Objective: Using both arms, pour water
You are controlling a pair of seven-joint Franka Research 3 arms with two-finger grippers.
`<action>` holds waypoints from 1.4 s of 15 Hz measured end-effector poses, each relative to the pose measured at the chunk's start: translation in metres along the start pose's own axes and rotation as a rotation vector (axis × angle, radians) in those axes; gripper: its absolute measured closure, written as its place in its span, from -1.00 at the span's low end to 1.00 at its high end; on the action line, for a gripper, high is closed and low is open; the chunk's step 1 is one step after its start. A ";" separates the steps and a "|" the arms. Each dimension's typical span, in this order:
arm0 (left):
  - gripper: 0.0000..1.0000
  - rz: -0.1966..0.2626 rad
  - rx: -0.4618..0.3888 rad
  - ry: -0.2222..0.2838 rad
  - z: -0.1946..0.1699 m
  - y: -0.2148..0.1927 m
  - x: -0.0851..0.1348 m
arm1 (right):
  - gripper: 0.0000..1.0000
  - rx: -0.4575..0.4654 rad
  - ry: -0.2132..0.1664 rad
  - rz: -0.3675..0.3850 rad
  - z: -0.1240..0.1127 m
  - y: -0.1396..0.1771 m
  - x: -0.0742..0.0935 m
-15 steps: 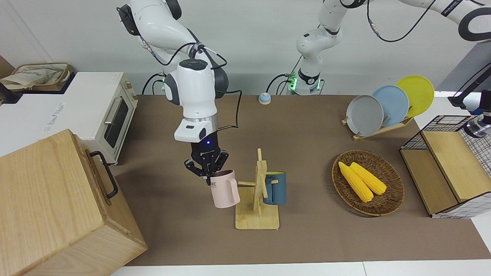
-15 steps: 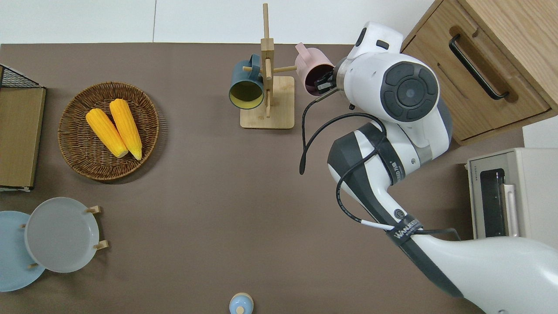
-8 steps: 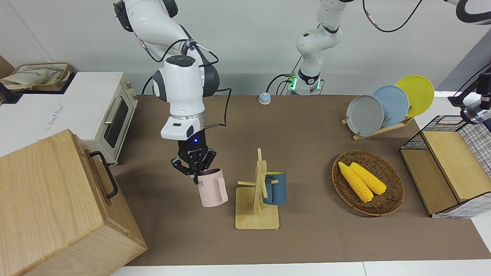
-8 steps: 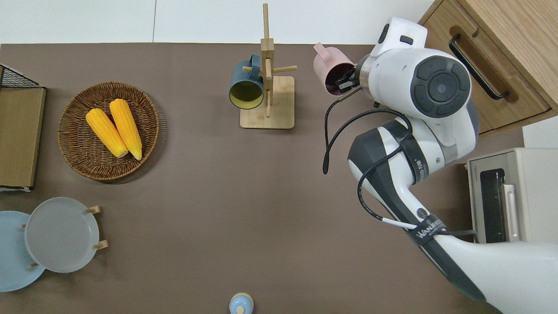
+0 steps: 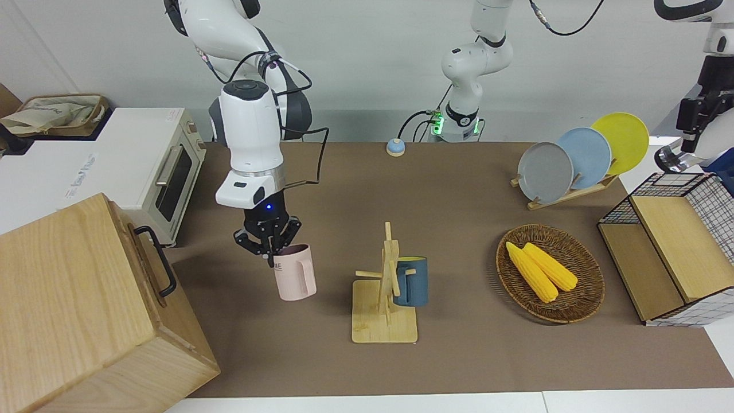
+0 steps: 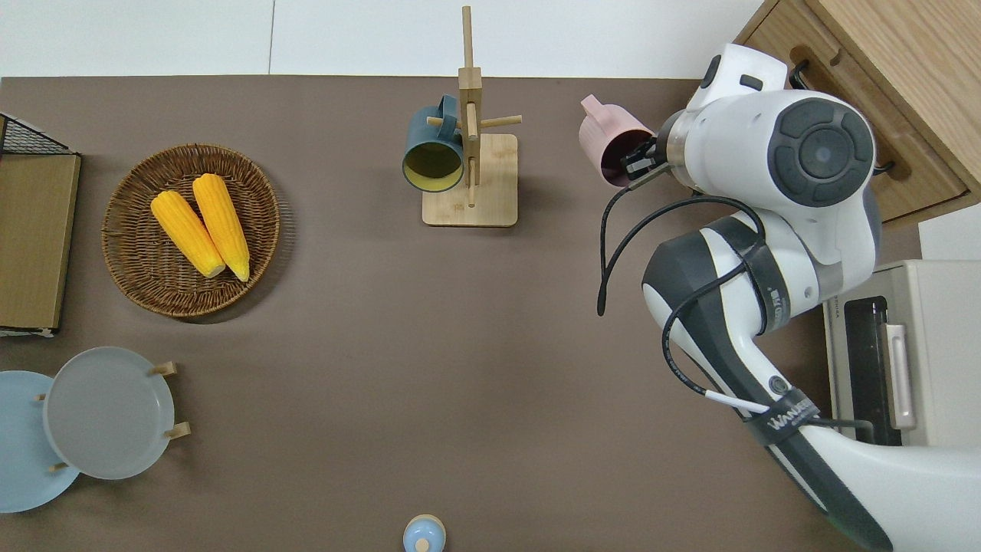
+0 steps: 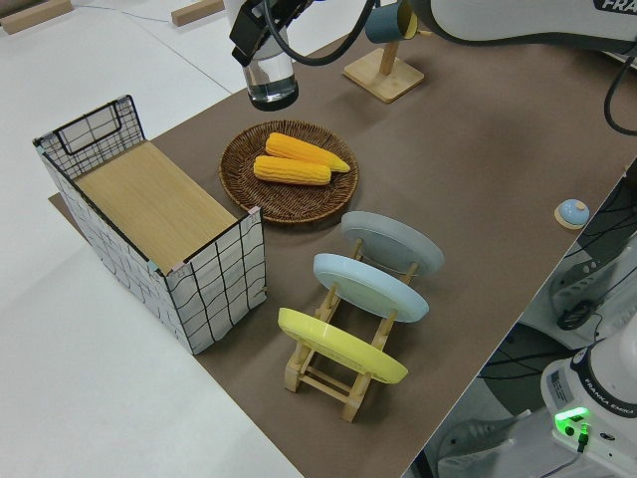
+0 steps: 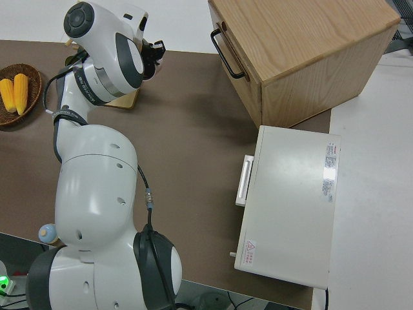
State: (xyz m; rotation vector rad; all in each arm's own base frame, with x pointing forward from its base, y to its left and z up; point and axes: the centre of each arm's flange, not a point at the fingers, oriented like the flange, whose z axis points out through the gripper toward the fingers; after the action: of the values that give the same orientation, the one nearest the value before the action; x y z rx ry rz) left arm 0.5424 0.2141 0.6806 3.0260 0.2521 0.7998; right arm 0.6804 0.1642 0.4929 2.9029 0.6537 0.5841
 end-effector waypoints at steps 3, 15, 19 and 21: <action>-0.30 -0.002 -0.015 -0.016 0.003 0.017 -0.008 | 0.89 0.016 -0.142 0.055 -0.003 -0.010 -0.029; -0.30 0.007 -0.003 -0.085 0.005 0.106 -0.052 | 0.89 0.248 -0.525 0.501 -0.050 -0.177 -0.102; -0.30 0.007 -0.004 -0.113 0.009 0.131 -0.075 | 0.89 0.273 -0.536 0.620 -0.058 -0.236 -0.100; -0.30 0.015 -0.003 -0.128 0.012 0.137 -0.084 | 0.89 0.282 -0.544 0.657 -0.050 -0.268 -0.101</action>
State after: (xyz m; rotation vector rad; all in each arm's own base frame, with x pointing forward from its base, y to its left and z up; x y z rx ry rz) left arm 0.4971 0.0663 0.6343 3.0633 0.2261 0.6037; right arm 0.4725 0.3632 0.4538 3.2838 -0.3248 -0.2993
